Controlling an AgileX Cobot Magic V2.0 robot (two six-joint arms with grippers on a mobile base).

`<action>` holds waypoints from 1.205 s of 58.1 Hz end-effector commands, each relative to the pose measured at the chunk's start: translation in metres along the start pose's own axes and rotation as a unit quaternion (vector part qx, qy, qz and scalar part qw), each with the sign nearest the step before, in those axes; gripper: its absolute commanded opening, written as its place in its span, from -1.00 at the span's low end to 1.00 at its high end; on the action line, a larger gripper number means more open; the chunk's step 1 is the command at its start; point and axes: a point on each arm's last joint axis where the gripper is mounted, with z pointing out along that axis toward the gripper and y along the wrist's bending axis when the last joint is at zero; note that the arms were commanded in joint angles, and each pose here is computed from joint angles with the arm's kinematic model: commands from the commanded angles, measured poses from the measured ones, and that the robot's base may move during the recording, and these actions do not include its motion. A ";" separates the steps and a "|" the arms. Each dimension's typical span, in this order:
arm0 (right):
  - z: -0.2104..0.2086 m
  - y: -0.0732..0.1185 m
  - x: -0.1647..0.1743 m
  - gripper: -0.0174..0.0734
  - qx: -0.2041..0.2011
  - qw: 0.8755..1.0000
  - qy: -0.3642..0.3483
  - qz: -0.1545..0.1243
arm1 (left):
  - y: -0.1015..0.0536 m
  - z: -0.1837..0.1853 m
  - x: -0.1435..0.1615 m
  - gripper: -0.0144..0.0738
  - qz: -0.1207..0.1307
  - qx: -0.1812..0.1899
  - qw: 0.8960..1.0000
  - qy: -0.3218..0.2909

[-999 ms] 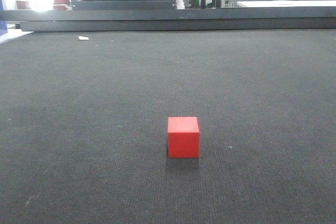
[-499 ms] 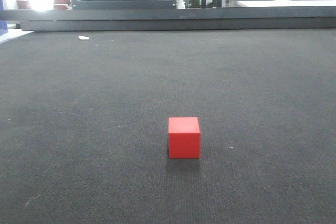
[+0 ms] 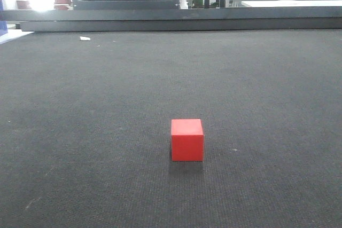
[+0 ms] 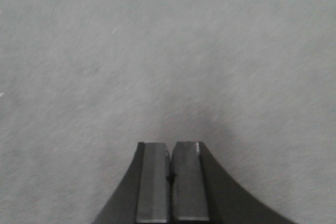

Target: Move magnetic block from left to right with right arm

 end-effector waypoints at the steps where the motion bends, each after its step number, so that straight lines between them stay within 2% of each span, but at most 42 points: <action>1: 0.000 0.007 -0.019 -0.49 -0.019 1.000 -0.016 0.013 | 0.000 -0.001 -0.004 -0.94 -0.004 0.004 0.999 -0.040; 5: 0.005 0.012 -0.021 -0.46 -0.032 0.999 0.001 0.013 | 0.000 -0.001 -0.004 -0.94 -0.004 0.004 0.999 -0.040; 8: 0.008 0.017 -0.022 -0.35 -0.044 0.999 0.014 0.008 | 0.000 -0.001 -0.004 -0.94 -0.004 0.004 0.999 -0.040; 12: 0.013 0.024 -0.023 -0.08 -0.059 0.998 0.035 -0.006 | 0.000 -0.001 -0.004 -0.94 -0.004 0.004 0.999 -0.040; 16: 0.019 0.030 -0.025 0.32 -0.067 0.996 0.055 -0.005 | 0.000 -0.001 -0.004 -0.94 -0.004 0.004 0.999 -0.040; 19: 0.023 0.035 -0.026 0.59 -0.070 0.995 0.070 0.010 | 0.000 -0.001 -0.004 -0.94 -0.004 0.004 0.999 -0.040; 23: 0.028 0.041 -0.029 0.82 -0.069 0.992 0.096 0.040 | 0.000 -0.001 -0.004 -0.94 -0.004 0.004 0.999 -0.040; 31: 0.036 0.056 -0.036 0.78 -0.061 0.983 0.152 0.078 | 0.000 -0.001 -0.004 -0.94 -0.004 0.004 0.999 -0.040; 43: 0.055 0.090 -0.054 0.78 -0.058 0.973 0.205 0.088 | 0.000 -0.001 -0.004 -0.94 -0.004 0.004 0.999 -0.040; 54: 0.081 0.125 -0.074 0.78 -0.051 0.965 0.250 0.057 | 0.000 -0.001 -0.004 -0.94 -0.004 0.004 0.999 -0.040; 65: 0.109 0.158 -0.084 0.78 -0.023 0.951 0.307 0.019 | 0.000 -0.001 -0.004 -0.94 -0.004 0.004 0.999 -0.040; 70: 0.119 0.175 -0.093 0.78 -0.027 0.951 0.307 0.013 | 0.000 -0.001 -0.004 -0.94 -0.004 0.004 0.999 -0.040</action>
